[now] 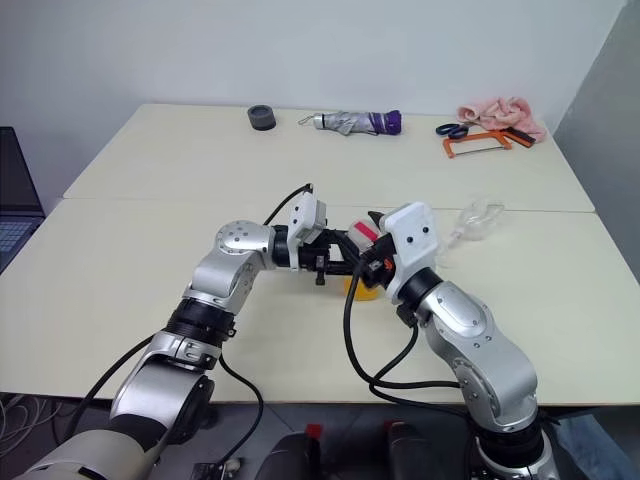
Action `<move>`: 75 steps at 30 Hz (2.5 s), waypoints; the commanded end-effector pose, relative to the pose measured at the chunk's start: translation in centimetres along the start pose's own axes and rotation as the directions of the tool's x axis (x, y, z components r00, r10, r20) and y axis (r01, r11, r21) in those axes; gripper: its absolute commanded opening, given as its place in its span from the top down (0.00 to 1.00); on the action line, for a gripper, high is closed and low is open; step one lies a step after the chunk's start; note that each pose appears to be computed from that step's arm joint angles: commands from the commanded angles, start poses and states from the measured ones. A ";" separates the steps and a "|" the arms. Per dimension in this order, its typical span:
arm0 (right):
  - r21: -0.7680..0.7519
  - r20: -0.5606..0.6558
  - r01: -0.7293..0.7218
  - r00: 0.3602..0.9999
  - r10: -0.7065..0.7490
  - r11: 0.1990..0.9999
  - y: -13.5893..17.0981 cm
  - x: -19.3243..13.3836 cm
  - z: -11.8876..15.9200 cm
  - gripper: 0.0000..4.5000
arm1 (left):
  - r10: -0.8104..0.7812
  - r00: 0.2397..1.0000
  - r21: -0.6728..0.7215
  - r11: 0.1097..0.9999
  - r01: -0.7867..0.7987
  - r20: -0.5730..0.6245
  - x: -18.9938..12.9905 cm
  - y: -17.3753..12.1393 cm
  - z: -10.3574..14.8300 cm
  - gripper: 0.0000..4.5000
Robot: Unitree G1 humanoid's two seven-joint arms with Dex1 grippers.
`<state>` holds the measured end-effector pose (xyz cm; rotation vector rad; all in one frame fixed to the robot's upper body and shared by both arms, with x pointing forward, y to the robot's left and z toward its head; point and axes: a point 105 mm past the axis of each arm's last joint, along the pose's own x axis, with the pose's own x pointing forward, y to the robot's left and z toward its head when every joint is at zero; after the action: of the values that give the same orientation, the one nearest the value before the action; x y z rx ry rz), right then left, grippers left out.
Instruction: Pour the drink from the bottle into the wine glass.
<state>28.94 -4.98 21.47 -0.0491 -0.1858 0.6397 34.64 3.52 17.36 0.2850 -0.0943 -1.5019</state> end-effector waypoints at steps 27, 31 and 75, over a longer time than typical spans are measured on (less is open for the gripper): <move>-0.096 -0.104 -0.579 0.814 0.571 0.809 -3.0 -1.7 1.6 0.36 | -0.051 0.998 0.065 0.997 0.048 0.047 -0.6 0.1 3.1 0.59; -0.113 -0.001 -0.450 0.891 0.453 0.886 -2.9 -2.8 3.6 0.04 | -0.017 0.999 0.071 0.997 0.014 0.039 -0.5 0.6 2.9 0.59; 0.023 0.000 0.158 0.987 -0.158 0.987 -0.7 0.4 0.3 0.58 | -0.015 1.000 0.103 0.995 0.013 0.024 1.3 1.8 2.1 0.59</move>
<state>29.94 -5.26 21.41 -0.0084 -0.1494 0.4751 35.94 2.29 17.75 0.3235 -0.1149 -1.5174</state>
